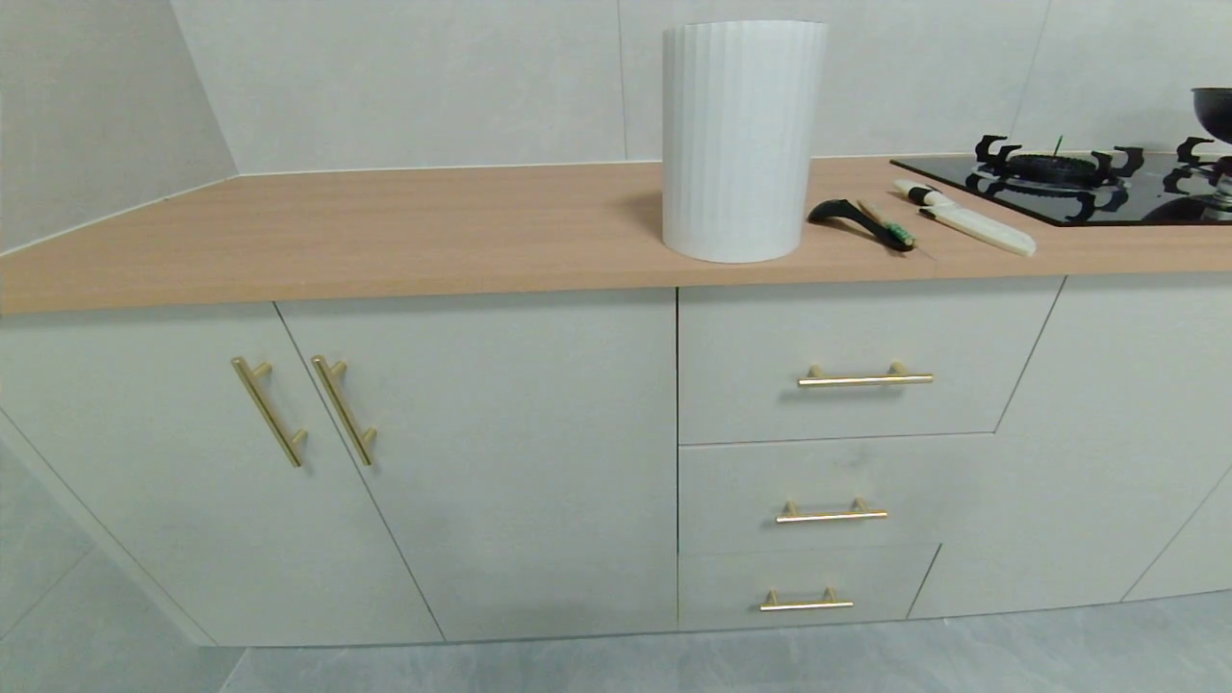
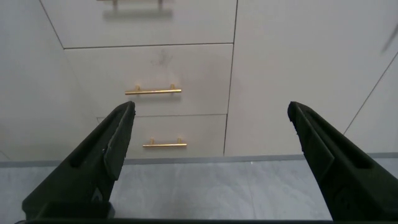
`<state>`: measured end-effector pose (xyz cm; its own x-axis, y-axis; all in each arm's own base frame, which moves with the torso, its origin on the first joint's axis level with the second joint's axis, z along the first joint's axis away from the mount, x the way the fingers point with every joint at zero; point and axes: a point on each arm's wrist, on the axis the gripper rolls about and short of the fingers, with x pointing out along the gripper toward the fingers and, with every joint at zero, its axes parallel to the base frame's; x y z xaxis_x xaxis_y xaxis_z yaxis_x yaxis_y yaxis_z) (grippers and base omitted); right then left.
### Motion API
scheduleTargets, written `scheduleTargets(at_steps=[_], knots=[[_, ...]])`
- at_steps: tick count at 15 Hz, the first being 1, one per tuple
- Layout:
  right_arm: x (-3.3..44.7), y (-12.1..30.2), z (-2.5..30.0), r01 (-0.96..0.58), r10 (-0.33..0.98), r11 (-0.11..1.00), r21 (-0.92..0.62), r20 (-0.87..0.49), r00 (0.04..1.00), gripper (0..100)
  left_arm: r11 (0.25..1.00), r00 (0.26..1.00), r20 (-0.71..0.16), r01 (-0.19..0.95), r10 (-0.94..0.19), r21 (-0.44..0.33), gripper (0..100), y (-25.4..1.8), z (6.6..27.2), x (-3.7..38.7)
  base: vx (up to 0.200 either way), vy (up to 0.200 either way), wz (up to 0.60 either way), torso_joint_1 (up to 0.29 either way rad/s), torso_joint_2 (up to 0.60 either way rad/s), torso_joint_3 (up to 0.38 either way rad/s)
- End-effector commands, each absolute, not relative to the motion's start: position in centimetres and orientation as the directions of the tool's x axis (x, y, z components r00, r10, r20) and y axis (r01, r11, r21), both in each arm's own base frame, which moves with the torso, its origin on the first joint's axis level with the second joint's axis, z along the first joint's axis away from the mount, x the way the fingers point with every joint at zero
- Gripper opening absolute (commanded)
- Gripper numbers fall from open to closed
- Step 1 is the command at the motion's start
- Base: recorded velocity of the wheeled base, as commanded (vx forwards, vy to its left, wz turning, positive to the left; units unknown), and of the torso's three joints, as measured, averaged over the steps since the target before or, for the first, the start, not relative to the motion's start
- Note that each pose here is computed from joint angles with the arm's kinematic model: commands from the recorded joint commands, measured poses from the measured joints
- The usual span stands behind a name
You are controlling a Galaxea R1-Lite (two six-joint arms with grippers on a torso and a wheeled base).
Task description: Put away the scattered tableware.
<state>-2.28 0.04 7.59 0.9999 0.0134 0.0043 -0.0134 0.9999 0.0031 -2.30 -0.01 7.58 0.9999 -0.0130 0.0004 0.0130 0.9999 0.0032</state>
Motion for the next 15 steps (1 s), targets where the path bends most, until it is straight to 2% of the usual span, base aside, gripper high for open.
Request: scheduleTargets(at_steps=[1, 6, 8, 12, 15], knots=[[-2.3, 0.0, 7.6, -0.015, 0.015, 1.000, 0.001, 0.003, 1.000, 100, 1.000, 1.000, 0.000, 0.014, -0.014, 0.003, 100, 0.0, 7.6, -2.3, 0.000, 0.000, 0.00, 0.000, 0.00, 0.000], [-2.3, 0.0, 7.7, -0.012, 0.012, 1.000, -0.009, 0.017, 1.000, 100, 1.000, 1.000, 0.000, 0.012, -0.012, 0.003, 100, 0.0, 7.6, -2.3, 0.000, 0.000, 0.00, 0.000, 0.00, 0.000], [-2.9, 0.1, 9.9, -0.024, 0.023, 1.000, 0.009, 0.124, 0.992, 100, 1.000, 1.000, 0.000, 0.014, -0.014, 0.003, 100, 0.0, 7.6, -2.3, 0.000, 0.000, 0.00, 0.000, 0.00, 0.000], [-1.3, 0.2, 10.8, -0.132, 0.133, 0.991, 0.021, -0.073, 0.988, 100, 1.000, 1.000, 0.000, 0.014, -0.014, 0.003, 100, 0.0, 7.6, -2.3, 0.000, 0.000, 0.00, 0.000, 0.00, 0.000], [1.5, 0.4, 14.1, -0.217, 0.220, 0.975, 0.041, -0.212, 0.952, 100, 1.000, 1.000, 0.000, 0.014, -0.014, 0.003, 100, 0.0, 7.6, -2.3, 0.000, 0.000, 0.00, 0.000, 0.00, 0.000]])
